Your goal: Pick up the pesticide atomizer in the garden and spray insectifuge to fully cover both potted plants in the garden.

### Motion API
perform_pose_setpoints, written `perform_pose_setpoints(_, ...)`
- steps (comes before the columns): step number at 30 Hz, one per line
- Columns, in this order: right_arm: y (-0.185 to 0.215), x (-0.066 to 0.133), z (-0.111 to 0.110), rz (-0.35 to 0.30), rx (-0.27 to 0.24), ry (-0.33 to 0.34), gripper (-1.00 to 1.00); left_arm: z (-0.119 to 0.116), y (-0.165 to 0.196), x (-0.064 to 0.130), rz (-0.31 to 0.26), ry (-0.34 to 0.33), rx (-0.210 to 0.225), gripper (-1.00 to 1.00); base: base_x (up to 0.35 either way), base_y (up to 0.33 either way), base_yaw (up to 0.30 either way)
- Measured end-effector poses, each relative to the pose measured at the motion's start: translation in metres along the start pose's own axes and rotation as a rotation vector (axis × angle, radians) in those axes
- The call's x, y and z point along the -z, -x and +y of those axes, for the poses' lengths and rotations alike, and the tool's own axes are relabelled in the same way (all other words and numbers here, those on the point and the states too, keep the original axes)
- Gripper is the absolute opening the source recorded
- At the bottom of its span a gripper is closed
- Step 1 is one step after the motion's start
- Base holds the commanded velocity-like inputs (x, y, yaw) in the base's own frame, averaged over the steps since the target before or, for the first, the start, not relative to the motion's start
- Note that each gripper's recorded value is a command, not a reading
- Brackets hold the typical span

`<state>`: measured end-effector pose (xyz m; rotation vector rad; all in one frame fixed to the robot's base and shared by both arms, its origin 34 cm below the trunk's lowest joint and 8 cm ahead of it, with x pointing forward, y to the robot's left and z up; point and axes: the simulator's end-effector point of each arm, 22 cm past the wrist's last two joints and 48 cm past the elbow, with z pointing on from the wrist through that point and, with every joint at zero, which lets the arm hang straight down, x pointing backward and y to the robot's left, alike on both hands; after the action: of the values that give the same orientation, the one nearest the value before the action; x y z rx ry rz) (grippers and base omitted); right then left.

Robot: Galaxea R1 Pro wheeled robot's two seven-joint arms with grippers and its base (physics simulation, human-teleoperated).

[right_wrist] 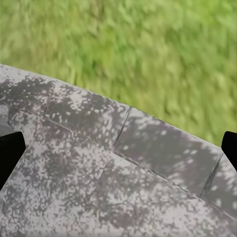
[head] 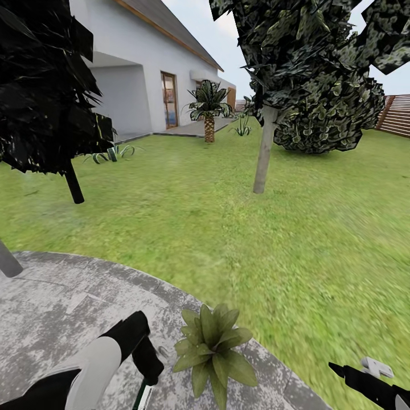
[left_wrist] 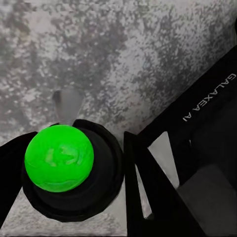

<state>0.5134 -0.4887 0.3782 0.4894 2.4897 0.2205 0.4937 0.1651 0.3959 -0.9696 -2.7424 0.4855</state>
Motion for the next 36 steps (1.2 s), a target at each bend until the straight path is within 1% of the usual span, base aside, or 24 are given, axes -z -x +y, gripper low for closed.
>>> perform_pose_setpoints(3,0.0,0.0,0.0,0.0,0.0,0.0,1.0,0.013,-0.01,0.003,0.053,0.056,-0.035,-1.0,0.0,0.0,0.0)
perform_pose_setpoints(4,0.0,0.0,0.0,0.0,0.0,0.0,1.0,0.019,-0.016,0.005,0.083,0.083,-0.044,-1.0,0.0,0.0,0.0)
perform_pose_setpoints(5,0.0,0.0,0.0,-0.001,-0.001,0.0,1.0,0.027,-0.027,0.007,0.137,0.122,-0.031,-1.0,0.0,0.0,0.0)
perform_pose_setpoints(6,0.0,0.0,0.0,0.0,0.0,0.0,1.0,0.029,-0.031,0.009,0.158,0.134,-0.02,-1.0,0.0,0.0,0.0)
perform_pose_setpoints(10,0.0,0.0,0.0,0.0,0.0,0.0,1.0,0.034,-0.037,0.011,0.197,0.168,-0.028,-1.0,0.0,0.0,0.0)
perform_pose_setpoints(17,0.0,0.0,0.0,0.0,0.0,0.0,1.0,0.032,-0.035,0.011,0.2,0.171,-0.033,-1.0,0.001,0.006,0.0)
perform_pose_setpoints(20,0.0,0.0,0.0,0.0,0.0,0.0,1.0,0.026,-0.029,0.01,0.193,0.164,-0.04,-1.0,0.065,0.144,0.0)
perform_pose_setpoints(24,0.0,0.0,0.0,0.0,0.0,0.0,1.0,0.025,-0.028,0.009,0.193,0.164,-0.045,-1.0,0.055,0.1,-0.009)
perform_pose_setpoints(30,0.0,0.0,0.0,0.0,0.0,0.0,1.0,0.026,-0.029,0.01,0.194,0.164,-0.042,-1.0,0.005,0.01,-0.184)
perform_pose_setpoints(36,0.0,0.0,0.0,-0.001,-0.001,0.0,1.0,0.026,-0.029,0.01,0.194,0.164,-0.041,-1.0,0.0,0.0,-0.025)
